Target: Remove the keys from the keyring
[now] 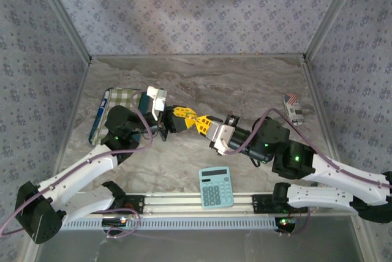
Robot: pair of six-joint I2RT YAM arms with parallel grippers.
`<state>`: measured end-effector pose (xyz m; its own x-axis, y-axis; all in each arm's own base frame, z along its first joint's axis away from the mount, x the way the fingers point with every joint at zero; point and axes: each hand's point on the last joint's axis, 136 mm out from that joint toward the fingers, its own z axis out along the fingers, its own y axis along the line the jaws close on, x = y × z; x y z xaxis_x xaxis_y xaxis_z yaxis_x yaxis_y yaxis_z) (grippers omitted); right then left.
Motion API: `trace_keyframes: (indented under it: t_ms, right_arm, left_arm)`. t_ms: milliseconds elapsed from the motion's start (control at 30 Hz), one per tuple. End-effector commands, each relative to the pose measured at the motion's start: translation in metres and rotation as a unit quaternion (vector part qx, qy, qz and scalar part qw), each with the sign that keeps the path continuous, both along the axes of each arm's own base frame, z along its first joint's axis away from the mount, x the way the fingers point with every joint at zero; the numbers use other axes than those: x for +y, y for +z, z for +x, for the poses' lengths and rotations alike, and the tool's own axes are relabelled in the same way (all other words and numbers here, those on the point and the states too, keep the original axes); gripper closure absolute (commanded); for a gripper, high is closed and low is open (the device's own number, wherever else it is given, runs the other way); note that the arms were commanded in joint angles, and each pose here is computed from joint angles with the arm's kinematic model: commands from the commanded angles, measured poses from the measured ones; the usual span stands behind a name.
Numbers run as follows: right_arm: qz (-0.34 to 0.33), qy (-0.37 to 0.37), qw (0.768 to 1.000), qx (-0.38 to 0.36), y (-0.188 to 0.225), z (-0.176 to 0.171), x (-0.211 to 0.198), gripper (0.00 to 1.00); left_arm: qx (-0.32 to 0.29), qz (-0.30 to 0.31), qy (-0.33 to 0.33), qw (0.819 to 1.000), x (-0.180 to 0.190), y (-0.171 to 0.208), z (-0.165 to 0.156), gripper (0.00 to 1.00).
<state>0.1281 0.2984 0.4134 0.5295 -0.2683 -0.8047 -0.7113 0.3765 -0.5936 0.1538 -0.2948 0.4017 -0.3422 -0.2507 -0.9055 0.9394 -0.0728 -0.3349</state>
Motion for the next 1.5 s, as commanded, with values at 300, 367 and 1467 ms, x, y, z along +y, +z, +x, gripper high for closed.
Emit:
trace_keyframes:
  t_ms: [300,367,1467]
  right_arm:
    - [-0.230,0.111,0.966,-0.046,-0.093,-0.063,0.021,1.00]
    - [-0.260,0.103,0.958,-0.058,-0.103,-0.063,0.020,1.00]
    - [0.081,-0.076,0.994,0.022,0.009,0.024,-0.015,1.00]
  left_arm:
    - [0.062,-0.119,0.164,0.977,0.054,0.053,0.078,1.00]
    - [0.065,-0.115,0.163,0.978,0.053,0.053,0.079,1.00]
    - [-0.010,-0.043,0.127,0.991,0.025,0.035,0.041,1.00]
